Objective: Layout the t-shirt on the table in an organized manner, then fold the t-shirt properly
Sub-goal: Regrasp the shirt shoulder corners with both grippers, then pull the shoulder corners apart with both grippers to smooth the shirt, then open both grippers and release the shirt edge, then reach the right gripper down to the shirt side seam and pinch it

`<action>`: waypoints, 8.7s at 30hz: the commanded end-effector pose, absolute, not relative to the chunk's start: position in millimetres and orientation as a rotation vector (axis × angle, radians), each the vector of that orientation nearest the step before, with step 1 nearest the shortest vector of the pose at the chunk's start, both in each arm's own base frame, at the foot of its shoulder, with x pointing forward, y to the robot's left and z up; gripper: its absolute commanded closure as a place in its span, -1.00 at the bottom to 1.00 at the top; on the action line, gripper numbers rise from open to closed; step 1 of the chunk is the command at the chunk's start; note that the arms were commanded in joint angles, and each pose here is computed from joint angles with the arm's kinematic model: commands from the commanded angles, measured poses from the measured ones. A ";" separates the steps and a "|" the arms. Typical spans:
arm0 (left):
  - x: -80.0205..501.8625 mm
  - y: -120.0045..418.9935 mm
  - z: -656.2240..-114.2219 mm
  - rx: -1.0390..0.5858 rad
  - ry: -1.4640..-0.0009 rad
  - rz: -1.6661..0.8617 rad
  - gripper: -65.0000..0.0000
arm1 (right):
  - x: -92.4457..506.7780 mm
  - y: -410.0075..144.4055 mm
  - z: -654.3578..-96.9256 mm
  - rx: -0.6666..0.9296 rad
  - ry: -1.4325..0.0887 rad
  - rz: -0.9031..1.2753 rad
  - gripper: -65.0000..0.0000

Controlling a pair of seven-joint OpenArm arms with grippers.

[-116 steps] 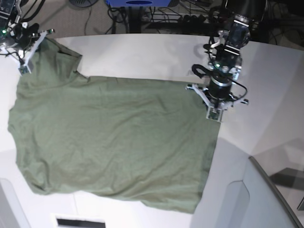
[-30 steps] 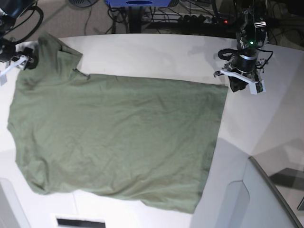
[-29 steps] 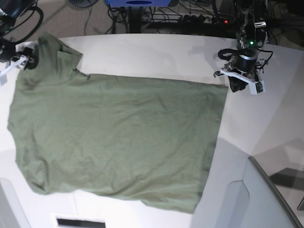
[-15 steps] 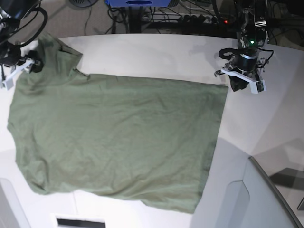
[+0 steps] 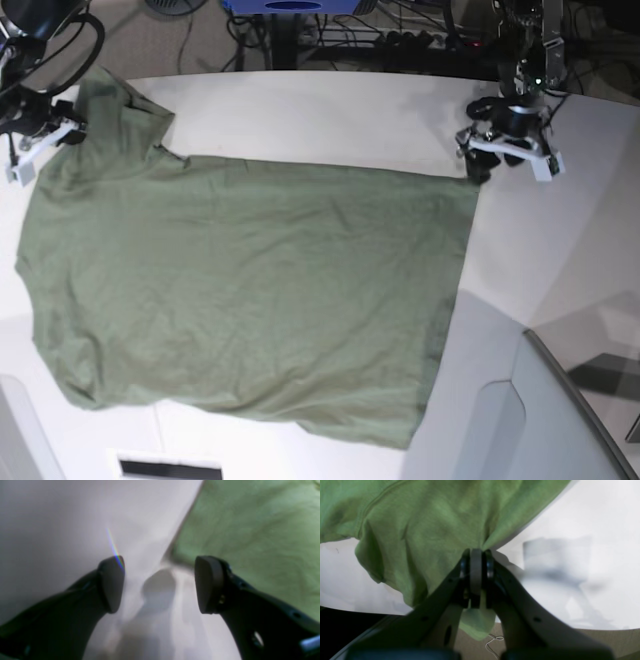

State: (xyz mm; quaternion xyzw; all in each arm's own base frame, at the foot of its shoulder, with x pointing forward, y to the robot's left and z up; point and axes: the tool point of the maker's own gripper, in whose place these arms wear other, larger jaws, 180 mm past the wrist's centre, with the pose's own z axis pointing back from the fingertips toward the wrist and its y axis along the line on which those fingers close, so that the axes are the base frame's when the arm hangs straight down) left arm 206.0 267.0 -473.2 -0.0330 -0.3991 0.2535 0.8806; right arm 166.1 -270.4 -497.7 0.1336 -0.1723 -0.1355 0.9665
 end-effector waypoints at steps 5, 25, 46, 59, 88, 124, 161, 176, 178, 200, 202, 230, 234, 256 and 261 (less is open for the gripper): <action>207.8 274.4 -476.8 -0.061 -0.828 0.512 -0.32 | 161.2 -275.1 -497.6 0.251 -0.325 -0.259 0.98; 242.4 221.3 -479.2 -0.178 -0.843 0.490 -0.30 | 161.4 -280.0 -496.1 0.240 -0.325 -0.254 0.98; 266.1 222.2 -443.5 -0.188 -0.943 0.441 1.00 | 176.2 -302.9 -447.6 0.099 -0.407 -0.165 0.98; 209.0 211.7 -415.6 -0.186 -0.937 0.375 1.00 | 149.4 -313.1 -422.3 -0.009 -0.327 -0.099 0.98; 281.7 212.7 -425.6 -0.088 -0.802 0.351 1.00 | 240.1 -318.3 -429.0 -0.048 -0.296 -0.020 0.98; 344.0 204.8 -419.4 -0.036 -0.848 0.274 1.00 | 329.7 -310.2 -424.5 0.071 -0.411 0.017 0.98; 373.5 222.4 -427.5 0.005 -0.899 0.312 1.00 | 349.7 -302.8 -428.8 0.127 -0.515 -0.014 0.98; 377.5 225.3 -428.6 0.011 -0.908 0.318 1.00 | 359.2 -303.5 -422.8 0.123 -0.558 -0.039 0.40; 379.5 224.7 -424.7 0.010 -0.920 0.316 0.56 | 361.3 -306.6 -419.2 0.124 -0.573 -0.055 0.08; 286.2 281.5 -411.2 0.132 -0.928 0.322 -0.55 | 267.3 -189.8 -427.8 0.022 -0.605 0.362 -0.15; 270.4 294.9 -416.5 0.158 -0.906 0.355 -0.48 | 268.0 -186.8 -428.4 0.027 -0.605 0.372 -0.15; 242.3 318.2 -423.4 0.208 -0.867 0.405 -0.41 | 291.5 -186.4 -459.0 0.084 -0.525 0.326 0.98; 242.4 317.7 -423.6 0.207 -0.867 0.404 -0.35 | 310.4 -191.4 -448.7 0.069 -0.554 0.331 0.98; 240.1 315.2 -428.5 0.203 -0.853 0.400 -0.36 | 402.4 -167.9 -447.1 0.109 -0.519 0.477 0.40; 240.1 315.2 -428.5 0.203 -0.853 0.400 -0.36 | 408.9 -177.3 -421.9 0.087 -0.623 0.444 -0.24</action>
